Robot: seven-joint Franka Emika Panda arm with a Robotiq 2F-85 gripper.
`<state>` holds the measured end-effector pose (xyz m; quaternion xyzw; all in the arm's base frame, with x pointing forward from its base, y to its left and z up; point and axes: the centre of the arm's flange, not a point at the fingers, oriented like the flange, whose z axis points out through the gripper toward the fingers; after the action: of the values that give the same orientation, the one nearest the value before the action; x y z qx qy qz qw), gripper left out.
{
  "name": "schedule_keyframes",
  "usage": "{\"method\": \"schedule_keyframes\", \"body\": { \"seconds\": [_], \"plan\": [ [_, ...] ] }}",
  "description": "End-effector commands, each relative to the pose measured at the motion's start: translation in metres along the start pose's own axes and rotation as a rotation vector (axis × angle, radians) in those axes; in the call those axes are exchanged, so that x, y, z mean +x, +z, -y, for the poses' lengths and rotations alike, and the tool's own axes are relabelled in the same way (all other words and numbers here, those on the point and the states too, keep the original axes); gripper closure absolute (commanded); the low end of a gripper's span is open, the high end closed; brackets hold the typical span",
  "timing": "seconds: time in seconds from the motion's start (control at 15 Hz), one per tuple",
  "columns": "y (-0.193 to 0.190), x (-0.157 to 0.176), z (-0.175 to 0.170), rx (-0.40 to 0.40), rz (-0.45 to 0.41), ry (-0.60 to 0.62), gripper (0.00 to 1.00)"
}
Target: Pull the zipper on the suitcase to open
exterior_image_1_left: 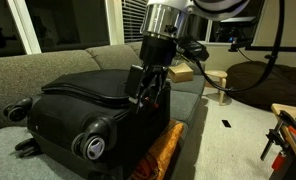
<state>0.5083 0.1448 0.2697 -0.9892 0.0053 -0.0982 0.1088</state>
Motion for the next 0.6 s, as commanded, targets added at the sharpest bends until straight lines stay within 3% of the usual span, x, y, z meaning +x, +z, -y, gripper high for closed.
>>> {"method": "schedule_keyframes", "body": {
  "seconds": [0.0, 0.53],
  "plan": [
    [0.011, 0.005, -0.001, 0.002, -0.019, 0.002, 0.0],
    [0.016, 0.019, -0.009, -0.002, -0.031, 0.011, 0.0]
  ]
}}
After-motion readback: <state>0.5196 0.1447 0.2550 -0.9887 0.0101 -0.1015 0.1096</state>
